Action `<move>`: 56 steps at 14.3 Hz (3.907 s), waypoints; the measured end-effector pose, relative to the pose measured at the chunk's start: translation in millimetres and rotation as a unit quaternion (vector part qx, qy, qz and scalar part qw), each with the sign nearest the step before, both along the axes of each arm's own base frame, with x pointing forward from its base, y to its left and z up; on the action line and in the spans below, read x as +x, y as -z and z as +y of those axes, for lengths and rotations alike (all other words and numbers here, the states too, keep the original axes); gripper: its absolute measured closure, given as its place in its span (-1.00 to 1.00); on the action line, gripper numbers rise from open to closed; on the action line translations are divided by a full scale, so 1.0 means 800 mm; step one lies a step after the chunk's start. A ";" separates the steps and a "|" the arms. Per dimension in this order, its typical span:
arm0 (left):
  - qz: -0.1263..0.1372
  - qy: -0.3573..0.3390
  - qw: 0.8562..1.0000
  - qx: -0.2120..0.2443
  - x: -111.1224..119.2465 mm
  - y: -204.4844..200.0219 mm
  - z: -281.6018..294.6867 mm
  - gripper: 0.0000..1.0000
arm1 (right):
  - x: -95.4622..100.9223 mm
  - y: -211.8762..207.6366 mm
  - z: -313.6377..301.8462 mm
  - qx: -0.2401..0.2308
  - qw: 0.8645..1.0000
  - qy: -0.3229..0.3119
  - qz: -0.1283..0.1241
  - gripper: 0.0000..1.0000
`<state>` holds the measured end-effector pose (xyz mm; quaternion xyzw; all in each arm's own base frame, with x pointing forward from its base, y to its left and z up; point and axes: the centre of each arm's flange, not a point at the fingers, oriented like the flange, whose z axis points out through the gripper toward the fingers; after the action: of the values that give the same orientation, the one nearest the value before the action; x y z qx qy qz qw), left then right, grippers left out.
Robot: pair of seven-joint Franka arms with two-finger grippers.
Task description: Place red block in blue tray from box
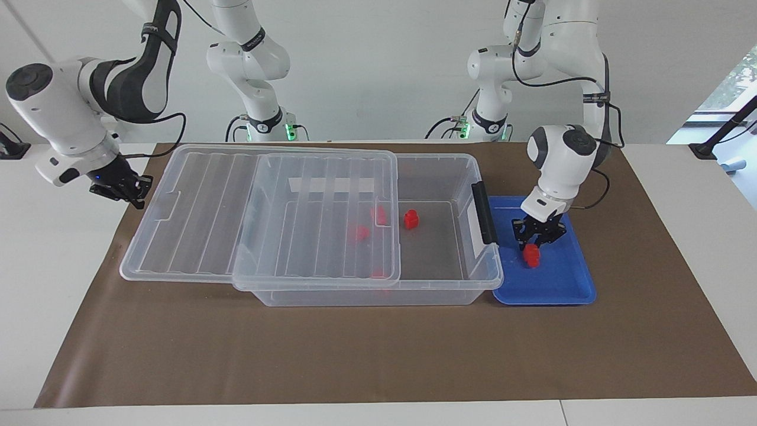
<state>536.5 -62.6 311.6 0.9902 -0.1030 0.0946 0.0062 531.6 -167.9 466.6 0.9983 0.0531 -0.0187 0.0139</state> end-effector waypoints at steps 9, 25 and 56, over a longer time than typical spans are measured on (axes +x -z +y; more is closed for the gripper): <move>0.059 -0.028 0.998 0.005 0.023 -0.083 -0.002 -1.00 | 0.019 0.001 0.077 -0.001 1.000 0.011 -0.001 0.98; 0.128 -0.040 0.991 0.020 0.004 -0.371 -0.003 -1.00 | 0.031 0.003 0.197 -0.005 0.998 0.055 -0.004 0.98; 0.125 -0.064 0.990 0.006 -0.005 -0.371 0.013 -1.00 | 0.029 -0.044 0.273 -0.007 0.996 0.088 0.012 0.98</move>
<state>532.7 -52.5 608.3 0.9988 -0.0386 -0.0302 0.0069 554.6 50.7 501.7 0.9987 -0.0347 -0.0325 0.0184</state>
